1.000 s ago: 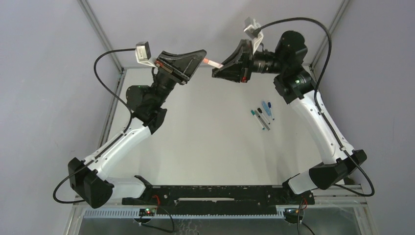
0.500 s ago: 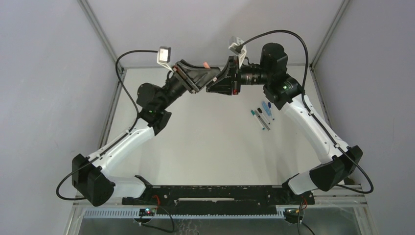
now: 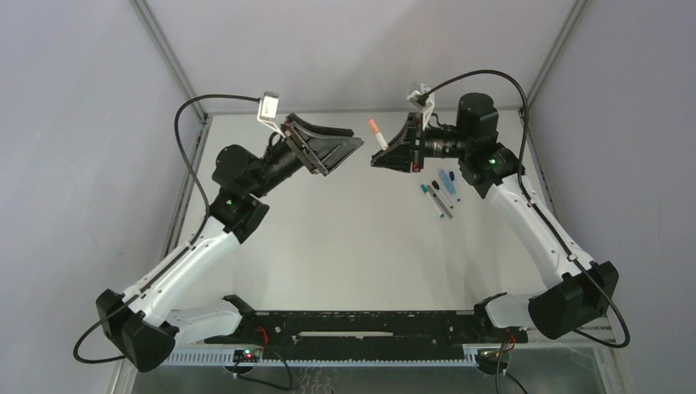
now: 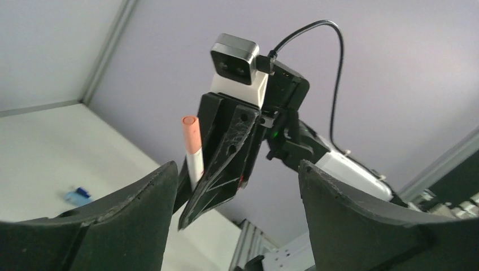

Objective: Insert the pens into the pen caps
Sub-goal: Press the pen cap onto the pen, then place the pen at the center of the board.

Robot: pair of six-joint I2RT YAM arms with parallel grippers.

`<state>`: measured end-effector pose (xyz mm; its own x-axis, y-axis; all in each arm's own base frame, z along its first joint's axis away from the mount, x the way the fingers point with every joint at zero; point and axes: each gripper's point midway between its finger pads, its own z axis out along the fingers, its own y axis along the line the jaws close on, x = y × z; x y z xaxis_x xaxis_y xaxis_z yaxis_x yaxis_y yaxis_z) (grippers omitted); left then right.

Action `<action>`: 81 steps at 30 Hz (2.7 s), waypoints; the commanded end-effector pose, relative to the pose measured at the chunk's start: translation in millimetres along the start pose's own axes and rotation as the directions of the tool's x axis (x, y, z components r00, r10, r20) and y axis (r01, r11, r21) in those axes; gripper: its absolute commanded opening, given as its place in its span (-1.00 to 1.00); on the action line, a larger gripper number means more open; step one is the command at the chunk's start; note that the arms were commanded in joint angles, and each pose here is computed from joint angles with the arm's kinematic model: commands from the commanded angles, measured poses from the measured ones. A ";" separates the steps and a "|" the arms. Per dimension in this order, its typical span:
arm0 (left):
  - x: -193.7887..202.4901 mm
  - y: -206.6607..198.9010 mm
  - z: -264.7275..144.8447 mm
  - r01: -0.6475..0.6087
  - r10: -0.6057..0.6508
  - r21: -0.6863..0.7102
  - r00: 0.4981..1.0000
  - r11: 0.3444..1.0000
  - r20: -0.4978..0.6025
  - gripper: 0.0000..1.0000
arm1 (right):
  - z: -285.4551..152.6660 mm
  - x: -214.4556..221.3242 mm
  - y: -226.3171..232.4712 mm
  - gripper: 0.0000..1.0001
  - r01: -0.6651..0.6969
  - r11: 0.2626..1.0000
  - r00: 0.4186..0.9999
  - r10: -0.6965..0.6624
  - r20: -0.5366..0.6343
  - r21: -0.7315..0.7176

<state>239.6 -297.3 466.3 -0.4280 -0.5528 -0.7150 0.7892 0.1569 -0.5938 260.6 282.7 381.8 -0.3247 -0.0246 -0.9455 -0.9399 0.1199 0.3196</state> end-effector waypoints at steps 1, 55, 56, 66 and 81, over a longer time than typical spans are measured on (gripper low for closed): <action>11.3 26.5 -18.3 -0.141 0.131 -0.144 0.989 0.980 -0.073 0.65 | -24.1 8.9 -6.5 -1.00 0.059 0.996 0.998 -0.059 0.008 0.064; 36.7 91.4 -51.8 -0.223 0.191 -0.345 0.974 0.912 -0.125 0.68 | -207.1 283.2 -268.9 -0.52 -0.010 0.501 0.711 0.613 -0.346 0.866; 37.3 91.3 -51.6 -0.223 0.190 -0.343 0.974 0.912 -0.127 0.68 | -207.4 283.8 -268.7 -0.51 -0.009 0.500 0.709 0.614 -0.347 0.866; 36.9 91.1 -51.4 -0.221 0.189 -0.343 0.974 0.913 -0.126 0.68 | -209.4 288.1 -267.8 -0.36 -0.008 0.495 0.696 0.627 -0.351 0.869; 29.0 90.3 -54.6 -0.220 0.193 -0.337 0.975 0.915 -0.112 0.70 | -225.2 210.0 -232.3 -0.24 0.029 0.531 0.812 0.482 -0.330 0.847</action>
<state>271.5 -262.7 369.0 -0.3390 -0.4023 -0.8504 0.6617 0.5407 -0.5195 381.1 31.9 54.3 -0.8512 -0.2718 -0.4490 -0.3718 0.9160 0.1505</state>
